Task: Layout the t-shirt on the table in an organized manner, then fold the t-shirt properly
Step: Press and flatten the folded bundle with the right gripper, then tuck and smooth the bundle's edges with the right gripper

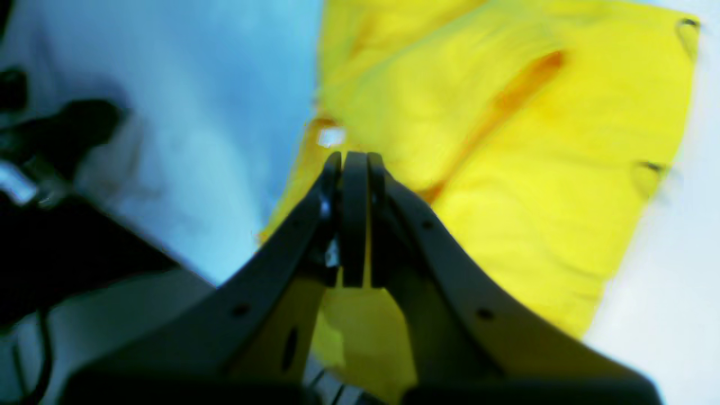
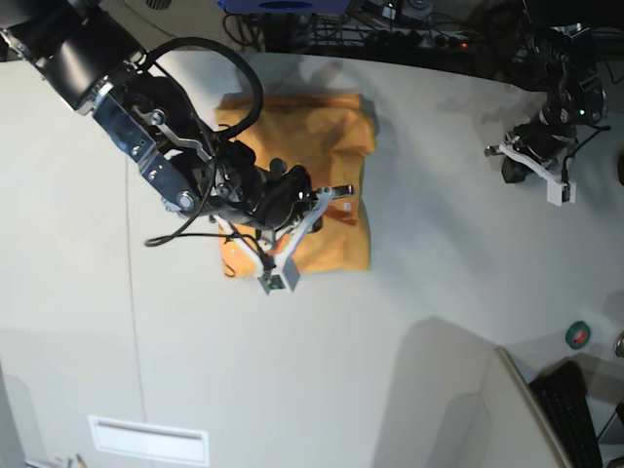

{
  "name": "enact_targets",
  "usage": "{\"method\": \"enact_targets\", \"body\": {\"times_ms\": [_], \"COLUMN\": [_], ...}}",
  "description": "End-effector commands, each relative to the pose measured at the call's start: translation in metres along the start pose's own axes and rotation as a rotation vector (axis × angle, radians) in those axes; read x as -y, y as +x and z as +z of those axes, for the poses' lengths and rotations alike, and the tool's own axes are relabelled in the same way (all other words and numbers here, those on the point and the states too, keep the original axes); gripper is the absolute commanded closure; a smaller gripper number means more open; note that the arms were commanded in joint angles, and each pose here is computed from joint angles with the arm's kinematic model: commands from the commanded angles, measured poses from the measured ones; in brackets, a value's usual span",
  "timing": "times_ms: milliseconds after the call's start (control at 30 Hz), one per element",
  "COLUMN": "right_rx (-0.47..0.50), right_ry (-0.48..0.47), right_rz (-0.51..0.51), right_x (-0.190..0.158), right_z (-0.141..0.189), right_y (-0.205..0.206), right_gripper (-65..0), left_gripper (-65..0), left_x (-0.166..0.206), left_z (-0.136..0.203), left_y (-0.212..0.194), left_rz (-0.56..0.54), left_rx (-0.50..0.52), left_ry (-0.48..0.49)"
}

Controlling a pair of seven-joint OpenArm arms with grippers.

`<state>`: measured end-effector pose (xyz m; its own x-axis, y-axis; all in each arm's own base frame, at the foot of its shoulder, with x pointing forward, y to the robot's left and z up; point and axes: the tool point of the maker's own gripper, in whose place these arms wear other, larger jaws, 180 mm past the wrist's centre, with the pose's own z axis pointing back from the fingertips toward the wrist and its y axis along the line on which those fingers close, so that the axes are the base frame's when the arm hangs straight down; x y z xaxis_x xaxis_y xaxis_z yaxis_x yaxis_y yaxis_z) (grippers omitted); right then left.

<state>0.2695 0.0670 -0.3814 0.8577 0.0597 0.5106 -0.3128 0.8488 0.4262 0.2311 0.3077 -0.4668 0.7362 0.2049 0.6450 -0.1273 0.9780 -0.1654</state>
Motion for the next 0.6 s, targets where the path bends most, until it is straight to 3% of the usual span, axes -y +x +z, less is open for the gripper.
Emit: {"method": "enact_targets", "body": {"times_ms": [0,33,267,367,567], "right_rx": [0.028,0.027,-0.051,-0.047,-0.02], "right_ry": [0.022,0.026,0.017,-0.025,0.012], "right_rz": [0.017,0.023,0.024,-0.038,-0.024], "right_x": [-0.006,-0.007,0.005,0.027,0.036], "right_z": [0.002,0.002,-0.02,-0.023,-0.022], "right_y": [0.01,0.01,-0.01,-0.005,0.007], "right_gripper": [-10.5,-14.4,-14.1,-14.3,-14.3], "left_gripper": [0.0,0.0,0.0,0.0,0.0], "left_x": [-0.005,-0.005,-0.005,-0.005,-0.005], "left_z": [0.003,0.003,0.003,0.003,0.003], "left_y": [0.019,0.019,0.02,0.02,0.019], "left_rz": [-0.015,-0.015,-0.015,-0.015,-0.014], "left_rx": [0.053,0.053,0.054,0.054,0.053], "left_ry": [0.003,0.003,0.003,0.003,0.003]}}
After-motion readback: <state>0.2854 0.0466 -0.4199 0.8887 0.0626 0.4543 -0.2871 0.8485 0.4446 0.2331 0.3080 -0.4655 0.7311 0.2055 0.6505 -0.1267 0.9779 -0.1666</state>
